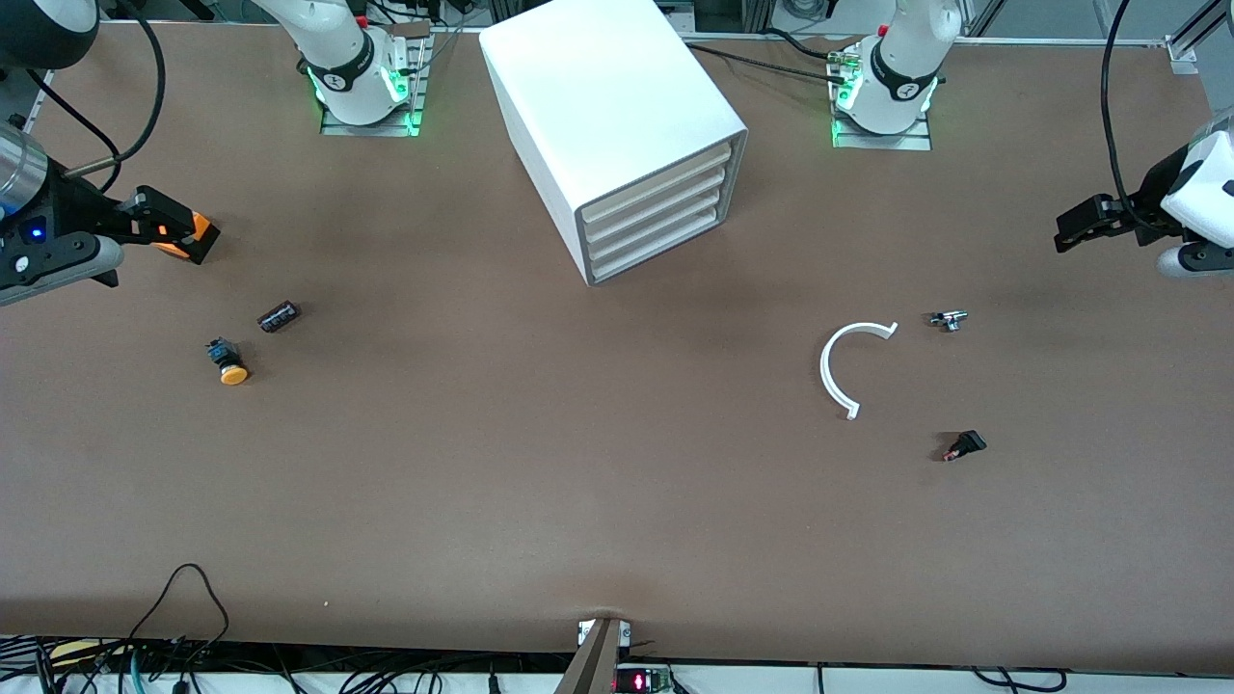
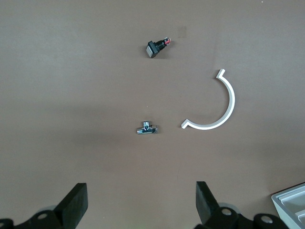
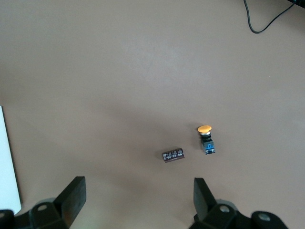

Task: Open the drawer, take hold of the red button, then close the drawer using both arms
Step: 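Move the left gripper toward the white cabinet's top drawer handle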

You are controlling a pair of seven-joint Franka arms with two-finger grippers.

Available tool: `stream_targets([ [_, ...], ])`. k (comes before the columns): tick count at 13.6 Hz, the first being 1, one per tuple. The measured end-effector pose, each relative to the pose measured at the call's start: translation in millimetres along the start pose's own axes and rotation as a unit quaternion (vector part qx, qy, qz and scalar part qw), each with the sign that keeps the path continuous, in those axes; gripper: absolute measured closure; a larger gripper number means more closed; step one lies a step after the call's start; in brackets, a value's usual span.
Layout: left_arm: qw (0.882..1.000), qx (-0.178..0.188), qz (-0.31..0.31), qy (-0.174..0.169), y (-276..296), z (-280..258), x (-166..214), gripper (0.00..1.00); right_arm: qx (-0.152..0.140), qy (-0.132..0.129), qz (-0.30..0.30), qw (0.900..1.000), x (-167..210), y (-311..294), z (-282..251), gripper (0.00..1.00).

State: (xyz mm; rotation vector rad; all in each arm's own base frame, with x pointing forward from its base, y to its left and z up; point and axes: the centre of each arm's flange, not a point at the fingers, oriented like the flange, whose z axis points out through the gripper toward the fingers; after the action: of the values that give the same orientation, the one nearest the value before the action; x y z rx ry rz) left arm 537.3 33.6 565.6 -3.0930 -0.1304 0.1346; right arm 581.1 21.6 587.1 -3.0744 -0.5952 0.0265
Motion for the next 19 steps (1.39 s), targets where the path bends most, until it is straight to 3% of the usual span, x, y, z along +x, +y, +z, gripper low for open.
stream_targets([
  [5, 1.000, 0.001, 0.005, -0.003, 5.6, 2.4, 0.3, 0.00, 0.000, 0.000, 0.000, 1.000, 0.0, 0.0, 0.0, 0.00],
  [9, 0.999, -0.009, 0.024, -0.037, 29.9, 23.4, 1.4, 0.00, 0.000, 0.000, 0.000, 1.000, 0.0, 0.0, 0.0, 0.00],
  [13, 0.990, -0.070, 0.072, -0.097, 72.2, 68.8, 10.4, 0.00, 0.000, 0.000, 0.000, 1.000, 0.1, -0.1, 0.1, 0.00],
  [16, 0.971, -0.150, 0.106, -0.154, 94.7, 122.5, 24.3, 0.00, 0.000, 0.000, 0.000, 1.000, 0.1, -0.1, 0.1, 0.00],
  [19, 0.953, -0.201, 0.119, -0.193, 127.4, 159.1, 29.2, 0.00, 0.000, 0.000, 0.000, 1.000, 0.1, -0.1, 0.1, 0.00],
])
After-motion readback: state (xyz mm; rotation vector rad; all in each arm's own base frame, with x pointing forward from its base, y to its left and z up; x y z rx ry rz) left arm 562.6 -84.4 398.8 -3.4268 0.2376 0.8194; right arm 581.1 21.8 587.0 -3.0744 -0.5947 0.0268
